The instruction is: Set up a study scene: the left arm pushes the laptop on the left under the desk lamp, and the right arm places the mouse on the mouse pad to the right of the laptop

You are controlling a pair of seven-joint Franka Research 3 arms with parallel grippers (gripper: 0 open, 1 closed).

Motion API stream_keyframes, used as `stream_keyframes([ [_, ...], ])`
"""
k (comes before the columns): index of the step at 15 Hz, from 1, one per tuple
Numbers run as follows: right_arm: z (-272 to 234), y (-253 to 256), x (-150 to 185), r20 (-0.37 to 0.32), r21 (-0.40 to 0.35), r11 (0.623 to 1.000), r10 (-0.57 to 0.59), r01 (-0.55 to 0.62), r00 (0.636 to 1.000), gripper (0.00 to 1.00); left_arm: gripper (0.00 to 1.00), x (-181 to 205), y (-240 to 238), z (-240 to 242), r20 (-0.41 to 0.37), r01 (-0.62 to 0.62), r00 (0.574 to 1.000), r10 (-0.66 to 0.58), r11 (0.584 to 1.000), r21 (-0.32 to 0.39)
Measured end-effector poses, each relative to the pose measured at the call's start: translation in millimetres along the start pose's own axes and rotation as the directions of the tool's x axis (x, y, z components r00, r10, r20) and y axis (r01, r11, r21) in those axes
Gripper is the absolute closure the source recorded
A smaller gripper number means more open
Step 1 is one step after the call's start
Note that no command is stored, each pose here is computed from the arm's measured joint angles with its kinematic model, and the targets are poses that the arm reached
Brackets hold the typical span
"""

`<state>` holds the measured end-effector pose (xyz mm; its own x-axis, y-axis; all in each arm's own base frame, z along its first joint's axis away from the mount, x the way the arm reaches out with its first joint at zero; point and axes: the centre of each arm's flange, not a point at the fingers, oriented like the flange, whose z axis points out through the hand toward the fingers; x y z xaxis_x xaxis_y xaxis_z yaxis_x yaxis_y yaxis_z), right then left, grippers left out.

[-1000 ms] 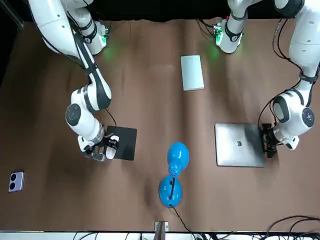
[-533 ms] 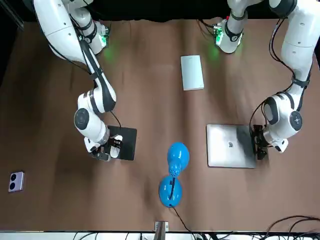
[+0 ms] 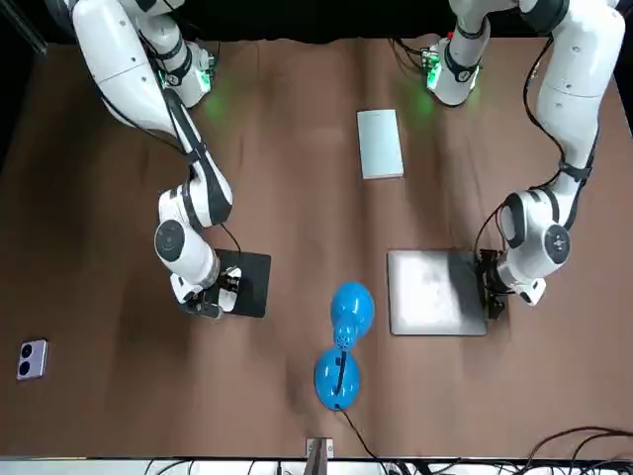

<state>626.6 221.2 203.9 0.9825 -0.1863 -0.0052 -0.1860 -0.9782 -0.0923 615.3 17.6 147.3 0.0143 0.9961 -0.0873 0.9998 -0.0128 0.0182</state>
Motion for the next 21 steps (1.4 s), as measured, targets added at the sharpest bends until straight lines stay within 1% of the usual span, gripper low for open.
stream_keyframes([
  [4, 8.0, -4.8, -4.7, 0.004, -0.01, 1.0, -0.019, 0.019, 1.0, 0.37, 0.0, -47.1, -0.4, 4.5, 0.003, 0.004, 1.0, -0.004, 1.0, 0.011],
  [5, 12.5, -4.4, -6.2, 0.009, -0.015, 1.0, -0.022, 0.022, 1.0, 0.37, 0.0, -75.9, -2.2, 7.0, 0.005, 0.005, 1.0, -0.005, 1.0, 0.017],
  [7, 16.4, -3.3, -7.0, 0.009, -0.027, 0.999, -0.034, 0.035, 0.999, 0.37, 0.0, -101.5, -4.9, 9.2, 0.006, 0.002, 1.0, -0.002, 1.0, 0.021],
  [11, 21.4, -1.4, -9.1, -0.014, -0.022, 0.999, -0.041, 0.04, 0.999, 0.37, 0.0, -146.9, -12.2, 12.8, 0.009, -0.008, 1.0, 0.008, 1.0, 0.027],
  [14, 21.3, -1.4, -9.5, -0.016, -0.022, 0.999, -0.043, 0.042, 0.999, 0.37, 0.0, -186.5, -21.4, 15.7, 0.027, -0.013, 1.0, 0.012, 0.999, 0.035],
  [15, 21.4, -1.4, -9.5, -0.017, -0.022, 0.999, -0.043, 0.042, 0.999, 0.36, 0.0, -198.9, -24.5, 16.4, 0.032, -0.017, 0.999, 0.016, 0.999, 0.035],
  [19, 25.2, 0.4, -11.7, -0.014, -0.024, 0.999, -0.043, 0.043, 0.999, 0.05, 0.0, -238.2, -35.6, 19.5, 0.051, -0.033, 0.998, 0.032, 0.999, 0.026],
  [21, 25.2, 0.4, -11.7, -0.014, -0.025, 0.999, -0.043, 0.043, 0.999, 0.03, 0.0, -254.5, -39.6, 21.5, 0.057, -0.034, 0.998, 0.033, 0.999, 0.019],
])
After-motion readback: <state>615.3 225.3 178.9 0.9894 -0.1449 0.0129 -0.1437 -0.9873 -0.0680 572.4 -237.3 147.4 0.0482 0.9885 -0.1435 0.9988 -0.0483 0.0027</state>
